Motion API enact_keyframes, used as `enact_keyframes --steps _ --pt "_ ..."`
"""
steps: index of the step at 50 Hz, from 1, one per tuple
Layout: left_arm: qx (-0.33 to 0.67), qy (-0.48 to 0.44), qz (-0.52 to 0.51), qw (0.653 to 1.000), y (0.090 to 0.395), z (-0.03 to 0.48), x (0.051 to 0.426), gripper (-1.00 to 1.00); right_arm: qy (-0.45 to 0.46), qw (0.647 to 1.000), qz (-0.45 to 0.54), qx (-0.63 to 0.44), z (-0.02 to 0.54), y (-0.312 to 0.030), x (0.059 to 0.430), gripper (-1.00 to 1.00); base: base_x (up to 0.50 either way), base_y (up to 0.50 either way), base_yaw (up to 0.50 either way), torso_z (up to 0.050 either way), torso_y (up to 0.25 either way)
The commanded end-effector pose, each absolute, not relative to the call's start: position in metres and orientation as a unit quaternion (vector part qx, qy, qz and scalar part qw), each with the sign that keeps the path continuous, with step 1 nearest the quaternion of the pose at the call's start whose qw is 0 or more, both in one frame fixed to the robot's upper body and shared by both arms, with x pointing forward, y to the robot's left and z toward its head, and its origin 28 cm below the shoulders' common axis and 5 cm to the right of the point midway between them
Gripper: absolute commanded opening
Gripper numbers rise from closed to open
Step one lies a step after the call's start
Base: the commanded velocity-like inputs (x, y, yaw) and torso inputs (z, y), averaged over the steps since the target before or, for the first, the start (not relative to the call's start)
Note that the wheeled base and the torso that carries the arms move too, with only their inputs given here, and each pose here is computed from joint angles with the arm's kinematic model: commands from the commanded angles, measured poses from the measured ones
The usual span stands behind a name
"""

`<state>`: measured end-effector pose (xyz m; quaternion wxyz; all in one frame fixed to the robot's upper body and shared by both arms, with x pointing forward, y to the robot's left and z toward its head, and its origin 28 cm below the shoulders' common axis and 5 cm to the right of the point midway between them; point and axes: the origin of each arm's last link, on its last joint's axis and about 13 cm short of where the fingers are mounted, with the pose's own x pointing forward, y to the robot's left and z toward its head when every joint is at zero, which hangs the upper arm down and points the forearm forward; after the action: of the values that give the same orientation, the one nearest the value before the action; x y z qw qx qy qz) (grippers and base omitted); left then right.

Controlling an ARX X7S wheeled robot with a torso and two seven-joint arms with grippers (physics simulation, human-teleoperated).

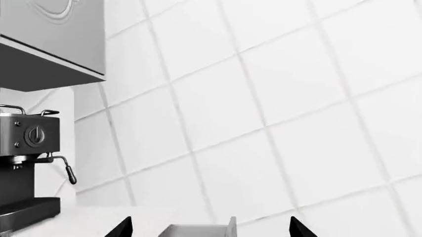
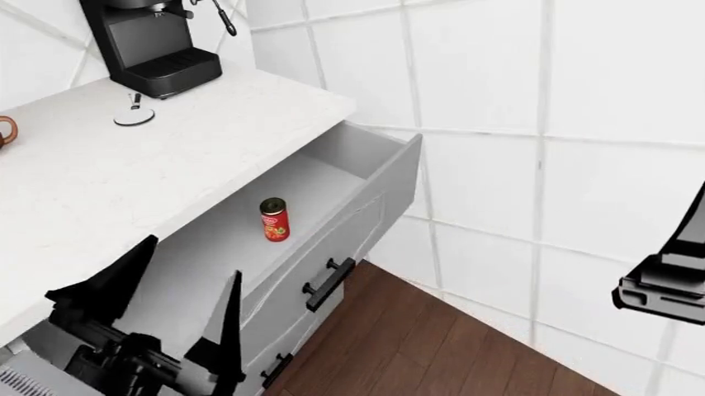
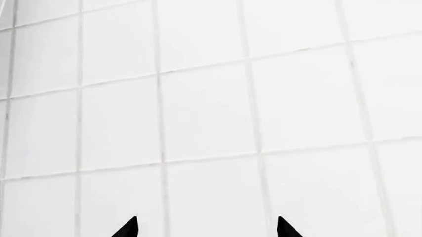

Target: Close the right drawer.

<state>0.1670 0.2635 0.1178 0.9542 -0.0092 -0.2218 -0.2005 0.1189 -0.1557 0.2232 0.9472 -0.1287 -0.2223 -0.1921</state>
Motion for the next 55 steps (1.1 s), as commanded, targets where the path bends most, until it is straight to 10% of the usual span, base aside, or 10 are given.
enact_keyframes --steps 1,55 --pt "-0.012 -0.197 -0.257 0.946 0.248 0.112 0.175 1.00 -0.220 0.948 -0.191 -0.128 0.221 -0.156 0.117 1.00 0.00 0.00 0.00 0.000 0.000" --pt "-0.039 -0.013 -0.444 0.895 0.202 0.044 0.223 1.00 -0.204 0.955 -0.181 -0.120 0.221 -0.154 0.117 1.00 0.00 0.00 0.00 0.000 0.000"
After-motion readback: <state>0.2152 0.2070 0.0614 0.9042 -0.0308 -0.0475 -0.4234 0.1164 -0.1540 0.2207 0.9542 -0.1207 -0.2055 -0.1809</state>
